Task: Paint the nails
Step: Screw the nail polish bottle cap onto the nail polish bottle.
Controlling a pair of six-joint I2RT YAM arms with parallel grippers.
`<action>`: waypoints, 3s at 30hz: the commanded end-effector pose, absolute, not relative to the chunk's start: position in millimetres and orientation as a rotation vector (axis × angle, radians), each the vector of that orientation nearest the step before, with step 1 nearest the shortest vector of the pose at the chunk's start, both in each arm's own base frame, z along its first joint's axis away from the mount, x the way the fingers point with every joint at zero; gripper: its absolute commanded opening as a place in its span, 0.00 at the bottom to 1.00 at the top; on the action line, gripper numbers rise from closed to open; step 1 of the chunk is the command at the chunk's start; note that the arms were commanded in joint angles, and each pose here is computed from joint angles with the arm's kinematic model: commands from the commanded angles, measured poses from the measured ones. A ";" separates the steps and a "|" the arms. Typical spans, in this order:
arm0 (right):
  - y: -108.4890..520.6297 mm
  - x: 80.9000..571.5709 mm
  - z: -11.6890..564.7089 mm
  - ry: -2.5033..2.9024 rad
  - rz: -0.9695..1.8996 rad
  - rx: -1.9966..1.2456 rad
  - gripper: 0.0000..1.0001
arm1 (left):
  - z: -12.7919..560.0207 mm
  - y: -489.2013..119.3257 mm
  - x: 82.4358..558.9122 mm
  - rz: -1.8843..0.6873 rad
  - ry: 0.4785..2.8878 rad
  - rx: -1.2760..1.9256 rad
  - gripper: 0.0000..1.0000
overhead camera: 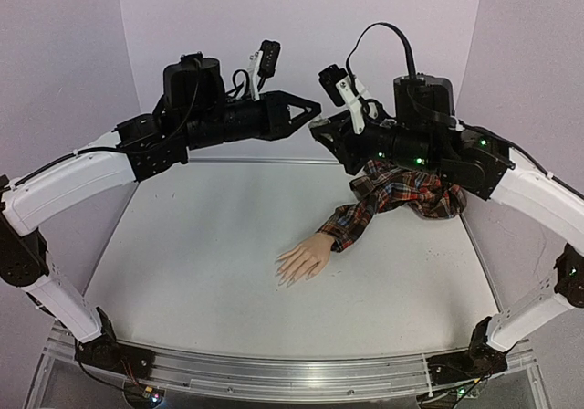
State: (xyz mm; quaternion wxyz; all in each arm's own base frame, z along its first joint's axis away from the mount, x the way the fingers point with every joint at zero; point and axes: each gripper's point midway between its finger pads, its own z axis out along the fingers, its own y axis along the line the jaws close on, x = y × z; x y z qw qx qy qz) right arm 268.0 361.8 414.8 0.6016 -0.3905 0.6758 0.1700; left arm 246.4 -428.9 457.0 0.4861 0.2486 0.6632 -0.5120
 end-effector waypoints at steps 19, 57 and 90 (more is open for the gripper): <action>384.0 66.2 535.7 0.752 1.499 -1.588 0.00 | 479.5 -412.8 90.9 -1.682 1.076 1.514 0.00; 365.0 171.1 461.2 1.279 1.098 -1.191 0.00 | 499.1 -384.1 166.1 -1.283 1.276 1.049 0.74; 354.0 272.7 431.0 1.621 0.455 -0.834 0.00 | 484.1 -418.4 265.3 -1.271 1.591 0.512 0.81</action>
